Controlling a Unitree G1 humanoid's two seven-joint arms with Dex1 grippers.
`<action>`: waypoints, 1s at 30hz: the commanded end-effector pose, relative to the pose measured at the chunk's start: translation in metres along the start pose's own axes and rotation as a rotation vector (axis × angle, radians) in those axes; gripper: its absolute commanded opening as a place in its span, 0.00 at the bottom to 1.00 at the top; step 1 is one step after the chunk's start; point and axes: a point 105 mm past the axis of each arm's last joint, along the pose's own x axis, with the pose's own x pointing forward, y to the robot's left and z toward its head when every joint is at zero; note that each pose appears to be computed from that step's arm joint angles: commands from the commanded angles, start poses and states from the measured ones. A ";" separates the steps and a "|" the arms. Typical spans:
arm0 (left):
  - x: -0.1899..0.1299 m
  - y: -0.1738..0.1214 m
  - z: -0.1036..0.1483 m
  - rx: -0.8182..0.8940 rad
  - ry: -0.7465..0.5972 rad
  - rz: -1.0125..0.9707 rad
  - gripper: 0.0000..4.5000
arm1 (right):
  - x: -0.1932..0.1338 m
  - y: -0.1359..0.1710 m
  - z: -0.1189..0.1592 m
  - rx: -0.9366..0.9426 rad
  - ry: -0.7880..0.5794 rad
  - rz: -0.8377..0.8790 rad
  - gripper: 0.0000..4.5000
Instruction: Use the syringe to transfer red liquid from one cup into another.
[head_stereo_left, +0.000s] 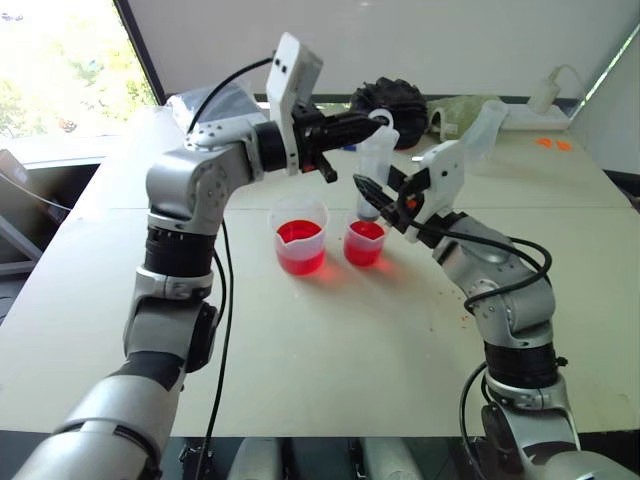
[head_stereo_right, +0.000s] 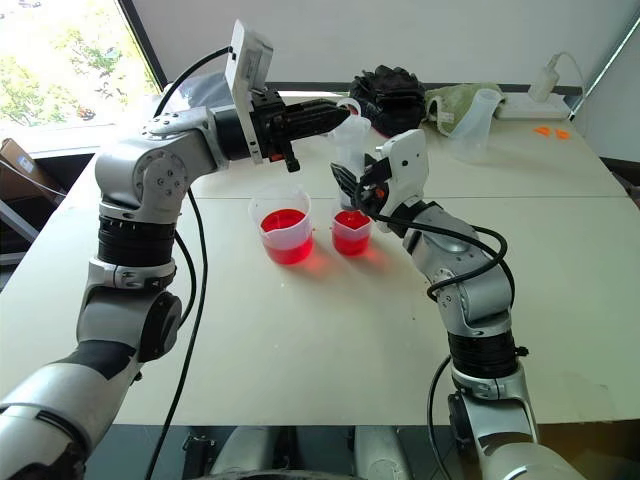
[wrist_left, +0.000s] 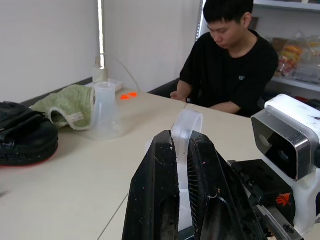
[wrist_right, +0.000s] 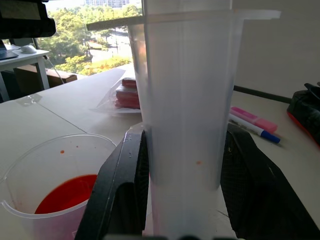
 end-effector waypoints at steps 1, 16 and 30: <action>0.011 -0.021 -0.016 -0.080 0.051 -0.135 0.01 | -0.013 -0.028 0.051 -0.072 -0.174 -0.131 0.31; 0.013 -0.012 0.000 -0.096 -0.011 -0.110 0.43 | -0.012 -0.015 0.055 -0.071 -0.171 -0.094 0.31; 0.011 -0.005 0.008 -0.097 -0.048 -0.084 0.78 | -0.010 -0.007 0.057 -0.039 -0.173 -0.072 0.31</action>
